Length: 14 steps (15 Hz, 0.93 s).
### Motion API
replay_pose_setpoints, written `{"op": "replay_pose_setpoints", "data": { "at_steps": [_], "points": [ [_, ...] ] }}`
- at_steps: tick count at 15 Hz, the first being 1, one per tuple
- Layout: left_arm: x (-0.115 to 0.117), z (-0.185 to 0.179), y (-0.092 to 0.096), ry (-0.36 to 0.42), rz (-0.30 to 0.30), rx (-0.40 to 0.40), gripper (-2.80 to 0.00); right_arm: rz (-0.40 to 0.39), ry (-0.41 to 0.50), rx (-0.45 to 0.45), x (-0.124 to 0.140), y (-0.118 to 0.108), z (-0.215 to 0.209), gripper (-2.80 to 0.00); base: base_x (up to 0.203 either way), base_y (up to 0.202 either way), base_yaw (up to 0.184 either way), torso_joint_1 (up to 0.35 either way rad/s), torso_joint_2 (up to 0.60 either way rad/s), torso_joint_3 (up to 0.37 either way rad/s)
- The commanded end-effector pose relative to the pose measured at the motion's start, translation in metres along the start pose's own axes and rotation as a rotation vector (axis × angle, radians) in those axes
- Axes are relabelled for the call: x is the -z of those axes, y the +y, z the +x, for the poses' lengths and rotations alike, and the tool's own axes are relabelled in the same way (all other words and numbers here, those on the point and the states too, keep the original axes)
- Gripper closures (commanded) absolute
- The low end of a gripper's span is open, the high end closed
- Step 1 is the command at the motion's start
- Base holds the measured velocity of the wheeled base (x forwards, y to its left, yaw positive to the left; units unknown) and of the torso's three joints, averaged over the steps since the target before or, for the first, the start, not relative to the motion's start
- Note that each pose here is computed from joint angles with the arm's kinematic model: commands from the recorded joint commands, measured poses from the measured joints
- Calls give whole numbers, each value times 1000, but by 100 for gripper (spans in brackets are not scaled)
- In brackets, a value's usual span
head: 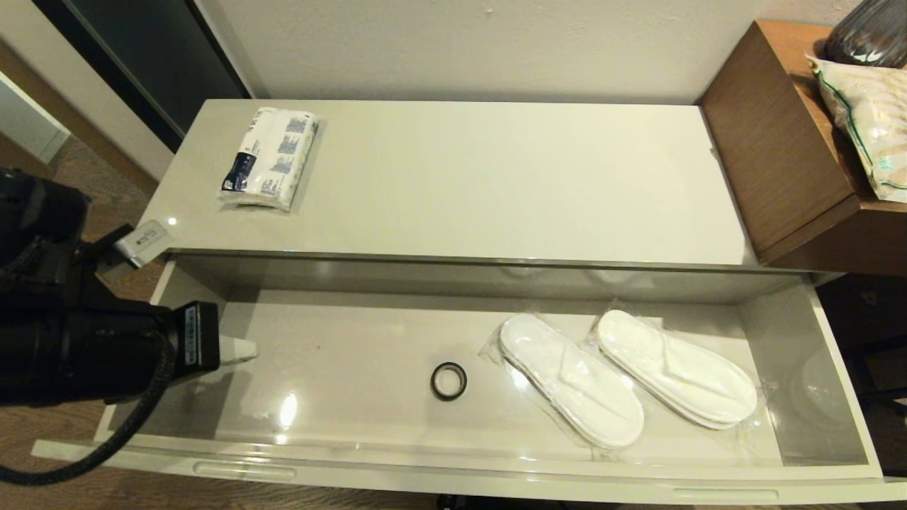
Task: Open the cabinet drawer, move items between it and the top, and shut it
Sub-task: Pick up the tissue on the table
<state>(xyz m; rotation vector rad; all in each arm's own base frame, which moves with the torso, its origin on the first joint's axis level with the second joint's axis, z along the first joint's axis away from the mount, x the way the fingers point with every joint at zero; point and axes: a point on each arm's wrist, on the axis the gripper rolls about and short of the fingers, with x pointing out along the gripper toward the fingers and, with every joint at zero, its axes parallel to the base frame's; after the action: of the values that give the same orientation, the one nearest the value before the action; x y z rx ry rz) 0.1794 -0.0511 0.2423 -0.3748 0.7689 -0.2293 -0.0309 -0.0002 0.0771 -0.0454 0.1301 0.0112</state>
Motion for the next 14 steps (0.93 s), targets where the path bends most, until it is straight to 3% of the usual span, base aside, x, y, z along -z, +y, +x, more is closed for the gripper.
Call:
{"op": "replay_pose_setpoints", "data": {
  "at_steps": [1, 5, 8, 9, 10, 14],
  "points": [
    [-8, -12, -5, -57, 6, 15, 0, -1, 0, -1, 0, 0, 0, 0, 0, 0, 0, 0, 0, 0],
    [-48, 3, -6, -153, -16, -110, 0, 1, 2, -1, 0, 0, 0, 0, 0, 0, 0, 0, 0, 0],
    [-85, 21, -9, -214, 12, -166, 0, 1, 2, -1, 0, 0, 0, 0, 0, 0, 0, 0, 0, 0],
    [-96, 28, -9, -234, 28, -190, -59, 1, 2, -1, 0, 0, 0, 0, 0, 0, 0, 0, 0, 0],
    [-110, 35, -9, -259, 54, -213, -280, 1, 2, -1, 0, 0, 0, 0, 0, 0, 0, 0, 0, 0],
    [-153, 73, -3, -357, 161, -347, -280, 1, 2, -1, 0, 0, 0, 0, 0, 0, 0, 0, 0, 0]
  ]
}}
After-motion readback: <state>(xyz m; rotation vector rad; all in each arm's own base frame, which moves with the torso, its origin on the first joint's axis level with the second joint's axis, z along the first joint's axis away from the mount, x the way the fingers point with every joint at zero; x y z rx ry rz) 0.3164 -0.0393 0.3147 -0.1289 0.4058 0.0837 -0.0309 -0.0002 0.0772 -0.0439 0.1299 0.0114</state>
